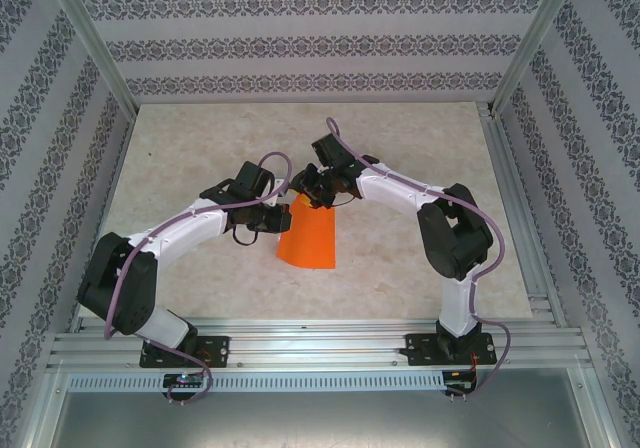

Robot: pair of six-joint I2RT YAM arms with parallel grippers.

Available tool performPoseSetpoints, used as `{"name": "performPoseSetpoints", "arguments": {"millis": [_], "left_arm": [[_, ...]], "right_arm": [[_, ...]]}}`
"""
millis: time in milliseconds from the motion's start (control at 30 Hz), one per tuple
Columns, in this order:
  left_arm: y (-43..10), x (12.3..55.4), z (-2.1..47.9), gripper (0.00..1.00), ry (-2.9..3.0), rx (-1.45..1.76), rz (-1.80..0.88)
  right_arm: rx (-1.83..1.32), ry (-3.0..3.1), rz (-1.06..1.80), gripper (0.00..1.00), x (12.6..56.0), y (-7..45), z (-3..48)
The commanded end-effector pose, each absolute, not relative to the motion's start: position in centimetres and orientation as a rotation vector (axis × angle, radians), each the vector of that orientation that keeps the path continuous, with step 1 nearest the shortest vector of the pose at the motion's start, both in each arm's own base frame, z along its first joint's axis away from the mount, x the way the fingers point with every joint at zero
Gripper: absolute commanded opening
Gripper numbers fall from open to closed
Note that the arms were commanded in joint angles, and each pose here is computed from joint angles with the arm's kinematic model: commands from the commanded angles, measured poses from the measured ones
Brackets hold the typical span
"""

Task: Fold a paper plane with a square sheet of paper (fold left side to right side)
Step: First fold in half a square sheet of paper at the center of the table.

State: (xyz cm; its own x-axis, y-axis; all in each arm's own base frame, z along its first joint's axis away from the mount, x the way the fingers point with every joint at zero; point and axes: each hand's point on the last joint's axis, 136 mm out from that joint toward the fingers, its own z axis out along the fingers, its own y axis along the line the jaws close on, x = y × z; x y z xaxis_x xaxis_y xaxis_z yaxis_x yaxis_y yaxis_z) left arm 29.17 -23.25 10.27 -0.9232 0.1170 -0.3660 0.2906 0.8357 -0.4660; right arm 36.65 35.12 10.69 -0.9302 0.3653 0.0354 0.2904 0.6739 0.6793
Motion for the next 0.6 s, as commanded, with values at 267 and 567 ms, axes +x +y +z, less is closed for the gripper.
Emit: {"name": "performPoseSetpoints", "arguments": {"millis": [267, 567], "left_arm": [[-23.8, 29.3, 10.2, 0.0, 2.699, 0.358, -0.724], [-23.9, 29.2, 10.5, 0.01, 2.691, 0.36, -0.733]], "right_arm": [[0.454, 2.735, 1.13, 0.37, 36.6, 35.6, 13.5], [0.458, 2.754, 1.116, 0.18, 36.6, 35.6, 12.7]]}}
